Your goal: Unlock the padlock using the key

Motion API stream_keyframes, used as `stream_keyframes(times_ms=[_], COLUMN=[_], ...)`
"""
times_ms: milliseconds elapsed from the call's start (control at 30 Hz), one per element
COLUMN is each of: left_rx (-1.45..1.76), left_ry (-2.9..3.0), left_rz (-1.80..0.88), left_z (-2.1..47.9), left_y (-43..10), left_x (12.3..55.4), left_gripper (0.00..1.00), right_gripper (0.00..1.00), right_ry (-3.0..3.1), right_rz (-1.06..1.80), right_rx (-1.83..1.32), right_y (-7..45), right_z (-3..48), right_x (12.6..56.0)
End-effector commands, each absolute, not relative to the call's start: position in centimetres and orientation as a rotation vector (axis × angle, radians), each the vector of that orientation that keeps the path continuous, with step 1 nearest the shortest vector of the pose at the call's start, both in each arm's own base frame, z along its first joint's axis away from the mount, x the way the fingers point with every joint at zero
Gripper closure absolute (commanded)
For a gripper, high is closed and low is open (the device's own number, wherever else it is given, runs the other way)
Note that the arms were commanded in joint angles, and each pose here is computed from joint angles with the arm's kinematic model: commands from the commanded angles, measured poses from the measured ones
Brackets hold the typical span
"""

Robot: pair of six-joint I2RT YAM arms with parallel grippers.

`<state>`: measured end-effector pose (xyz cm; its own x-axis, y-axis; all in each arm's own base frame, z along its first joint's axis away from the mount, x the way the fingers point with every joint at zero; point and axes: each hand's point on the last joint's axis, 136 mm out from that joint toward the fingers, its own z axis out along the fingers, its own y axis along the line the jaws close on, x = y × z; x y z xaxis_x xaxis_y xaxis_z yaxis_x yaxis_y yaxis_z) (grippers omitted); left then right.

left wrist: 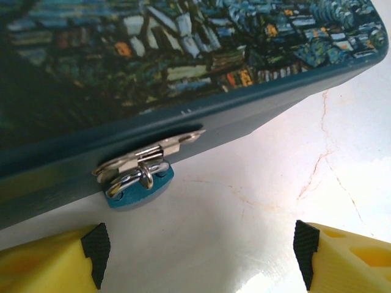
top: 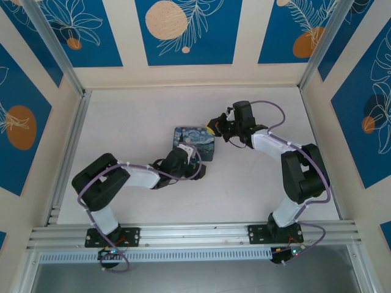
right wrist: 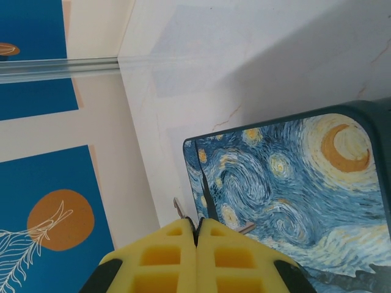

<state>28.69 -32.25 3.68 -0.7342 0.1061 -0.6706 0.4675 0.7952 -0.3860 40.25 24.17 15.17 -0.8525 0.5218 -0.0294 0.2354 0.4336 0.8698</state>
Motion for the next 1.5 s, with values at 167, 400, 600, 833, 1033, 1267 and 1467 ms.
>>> stream_keyframes(times_ms=[167,400,600,833,1033,1267,1467], left_rx=[0.433,0.362,0.343,0.390,0.454,0.385,0.274], left_ry=[2.330,2.301,2.261,2.264,2.208,2.145,2.148], left_rz=[-0.664,-0.569,-0.525,-0.633,-0.861,-1.033,-1.061], left_z=[2.1,2.9,4.0,3.7,5.8,8.4,7.7], left_y=[-32.6,-31.0,-30.4,-32.7,-36.2,-37.7,-37.4], left_x=[29.4,30.3,30.8,30.6,29.9,29.9,30.5], left_gripper=[0.19,0.19,0.19,0.19,0.19,0.19,0.18], right_gripper=[1.00,1.00,1.00,1.00,1.00,1.00,1.00], right_ry=[2.419,2.424,2.436,2.450,2.453,2.463,2.470], right_rz=[1.388,1.387,1.376,1.367,1.348,1.321,1.315], right_rx=[0.688,0.710,0.730,0.750,0.756,0.770,0.779], right_y=[24.2,24.1,23.9,23.9,23.7,23.4,23.4], right_z=[13.5,12.9,12.2,11.4,11.1,10.5,10.1], right_x=[39.8,39.5,39.3,39.3,39.3,39.2,39.0])
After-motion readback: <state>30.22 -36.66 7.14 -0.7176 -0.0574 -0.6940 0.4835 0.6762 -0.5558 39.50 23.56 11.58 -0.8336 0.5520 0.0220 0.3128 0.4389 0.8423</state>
